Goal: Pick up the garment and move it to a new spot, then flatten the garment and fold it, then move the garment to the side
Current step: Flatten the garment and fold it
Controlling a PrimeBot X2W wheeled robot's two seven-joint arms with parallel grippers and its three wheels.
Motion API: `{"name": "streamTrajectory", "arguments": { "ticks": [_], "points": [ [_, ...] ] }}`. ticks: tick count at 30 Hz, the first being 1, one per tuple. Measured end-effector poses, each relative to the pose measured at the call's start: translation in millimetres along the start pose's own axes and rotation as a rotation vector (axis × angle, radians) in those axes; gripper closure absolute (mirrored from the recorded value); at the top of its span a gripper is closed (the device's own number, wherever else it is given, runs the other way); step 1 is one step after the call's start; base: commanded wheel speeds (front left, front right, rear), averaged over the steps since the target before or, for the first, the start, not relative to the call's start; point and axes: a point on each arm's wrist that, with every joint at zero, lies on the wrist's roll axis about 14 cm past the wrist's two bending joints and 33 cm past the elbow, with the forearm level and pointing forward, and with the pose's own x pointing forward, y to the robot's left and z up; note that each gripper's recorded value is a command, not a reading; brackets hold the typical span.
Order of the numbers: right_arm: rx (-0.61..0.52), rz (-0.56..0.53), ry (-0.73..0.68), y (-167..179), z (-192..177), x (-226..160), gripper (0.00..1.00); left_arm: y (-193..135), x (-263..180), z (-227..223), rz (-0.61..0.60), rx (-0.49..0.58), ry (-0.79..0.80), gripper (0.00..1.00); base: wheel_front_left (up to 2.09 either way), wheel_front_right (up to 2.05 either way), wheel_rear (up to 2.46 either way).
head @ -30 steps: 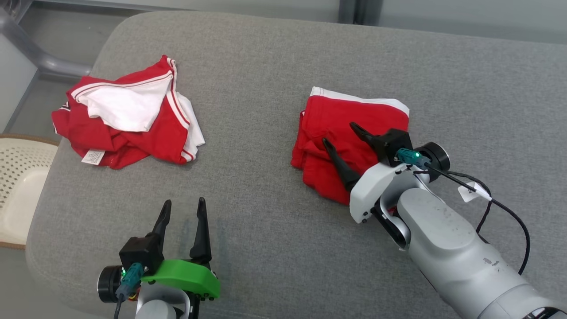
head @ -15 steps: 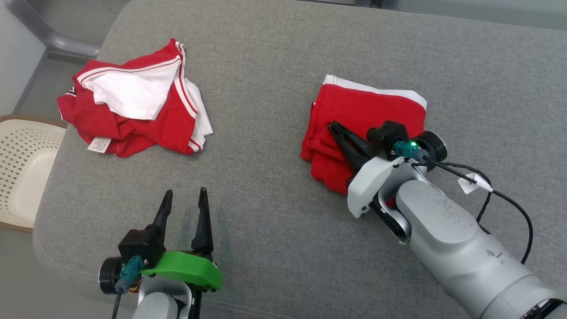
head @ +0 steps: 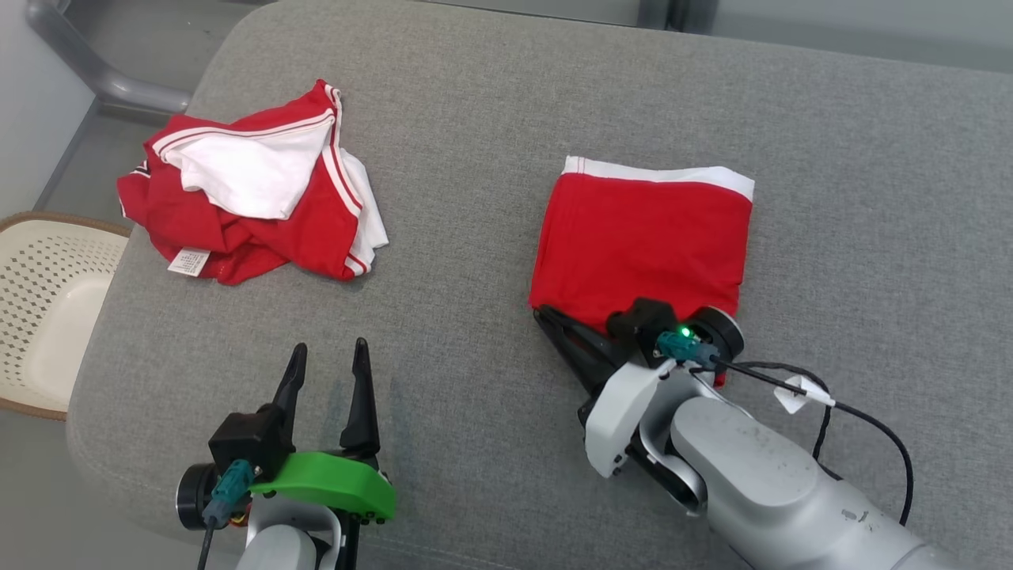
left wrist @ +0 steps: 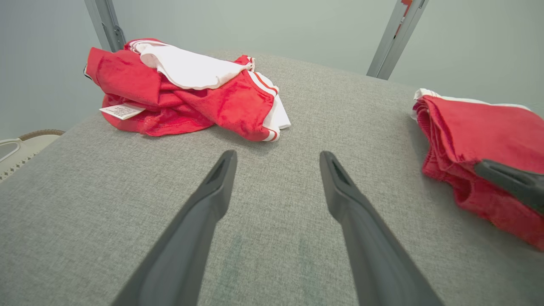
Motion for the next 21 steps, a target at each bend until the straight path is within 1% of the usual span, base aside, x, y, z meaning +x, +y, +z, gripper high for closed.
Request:
{"name": "streamTrajectory", "arguments": {
  "ticks": [1,2,3,4,8,9,11,13,15,21],
  "points": [
    [0.001,0.002,0.012,2,-4,-1,1.0,0,0,0,0.0,0.0,0.0,0.0,0.0,0.0,0.0],
    [0.005,-0.003,0.025,1,-9,-3,0.85,0,0,0,0.0,-0.001,0.0,0.0,0.0,0.0,0.0],
    [0.004,-0.007,0.036,0,-12,-5,0.21,0,0,0,-0.001,-0.001,0.0,0.0,0.0,0.0,0.0],
    [0.0,-0.007,0.047,0,-15,-6,0.0,-1,0,0,-0.001,-0.001,0.0,0.0,0.0,0.0,0.0],
    [0.041,0.001,0.047,11,-19,-9,0.0,-2,1,1,-0.005,-0.001,-0.005,0.0,0.0,0.0,0.0],
    [0.059,-0.004,0.035,13,-16,-12,0.0,-3,2,2,-0.013,0.013,-0.008,0.0,0.0,0.0,0.0],
    [0.077,-0.033,0.022,7,-14,-16,0.0,-5,2,2,-0.021,0.018,-0.007,0.0,0.0,0.0,0.0],
    [0.093,-0.082,-0.003,-6,-7,-23,0.0,-8,3,1,-0.032,0.02,-0.008,0.0,0.0,0.0,0.0],
    [0.104,-0.156,-0.044,-28,3,-34,0.0,-13,5,3,-0.046,0.022,-0.012,0.0,0.0,0.0,0.0],
    [0.129,-0.371,-0.156,-75,23,-78,0.0,-28,11,6,-0.093,0.035,-0.025,0.0,0.0,0.0,0.0]
  ]
}}
